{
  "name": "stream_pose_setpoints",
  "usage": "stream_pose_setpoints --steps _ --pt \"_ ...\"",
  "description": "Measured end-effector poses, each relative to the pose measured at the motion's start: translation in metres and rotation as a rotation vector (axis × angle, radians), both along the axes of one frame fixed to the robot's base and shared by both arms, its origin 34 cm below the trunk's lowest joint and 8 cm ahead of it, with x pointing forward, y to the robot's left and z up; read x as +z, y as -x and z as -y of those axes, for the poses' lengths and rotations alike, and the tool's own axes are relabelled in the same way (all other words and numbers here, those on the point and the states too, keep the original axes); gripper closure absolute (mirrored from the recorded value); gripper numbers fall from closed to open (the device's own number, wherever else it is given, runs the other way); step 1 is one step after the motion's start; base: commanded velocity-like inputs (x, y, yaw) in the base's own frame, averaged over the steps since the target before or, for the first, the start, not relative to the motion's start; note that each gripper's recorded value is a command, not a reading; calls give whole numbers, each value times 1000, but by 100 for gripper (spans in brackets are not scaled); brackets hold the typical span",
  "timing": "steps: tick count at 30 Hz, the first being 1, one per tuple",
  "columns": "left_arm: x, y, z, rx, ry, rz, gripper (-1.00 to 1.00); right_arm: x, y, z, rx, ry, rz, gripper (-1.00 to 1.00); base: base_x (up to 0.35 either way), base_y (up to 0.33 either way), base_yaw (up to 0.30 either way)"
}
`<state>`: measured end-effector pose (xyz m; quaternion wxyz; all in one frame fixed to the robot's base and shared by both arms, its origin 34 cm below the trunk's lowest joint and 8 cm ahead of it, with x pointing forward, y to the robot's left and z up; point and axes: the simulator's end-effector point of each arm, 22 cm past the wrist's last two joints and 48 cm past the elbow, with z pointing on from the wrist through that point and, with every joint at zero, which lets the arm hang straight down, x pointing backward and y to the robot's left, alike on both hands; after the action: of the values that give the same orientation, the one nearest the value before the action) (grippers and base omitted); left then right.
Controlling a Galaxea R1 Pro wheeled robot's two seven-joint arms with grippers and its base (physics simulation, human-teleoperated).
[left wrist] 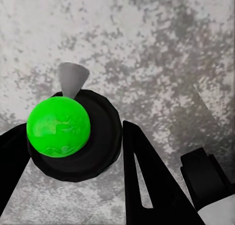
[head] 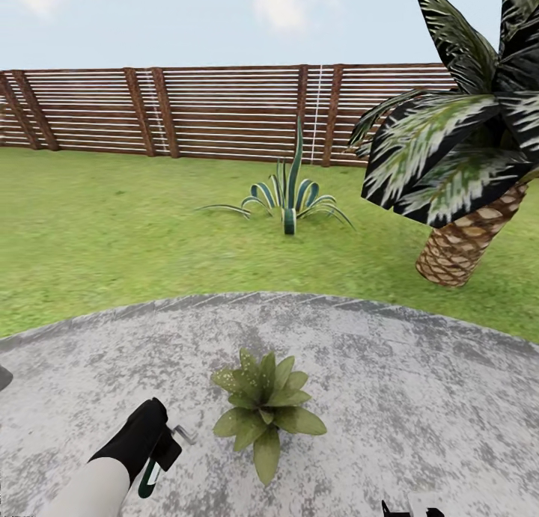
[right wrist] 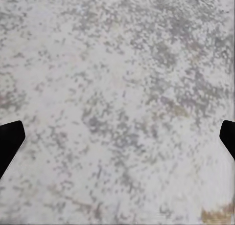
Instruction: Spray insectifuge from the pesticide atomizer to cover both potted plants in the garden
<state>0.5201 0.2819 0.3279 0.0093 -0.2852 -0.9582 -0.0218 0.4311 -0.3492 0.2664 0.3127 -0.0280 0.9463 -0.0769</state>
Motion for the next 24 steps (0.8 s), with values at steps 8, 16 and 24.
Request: stream_pose_setpoints --steps 8,16,24 --pt "0 1 -1 -2 -3 -3 100 0 0 0 1 0 -1 -100 13 -15 269" --pt "-2 4 -4 -2 -8 -8 100 0 0 0 0 0 -1 -100 0 0 147" --pt "-2 4 -2 -4 -7 -8 100 0 0 0 0 0 0 -100 0 0 3"
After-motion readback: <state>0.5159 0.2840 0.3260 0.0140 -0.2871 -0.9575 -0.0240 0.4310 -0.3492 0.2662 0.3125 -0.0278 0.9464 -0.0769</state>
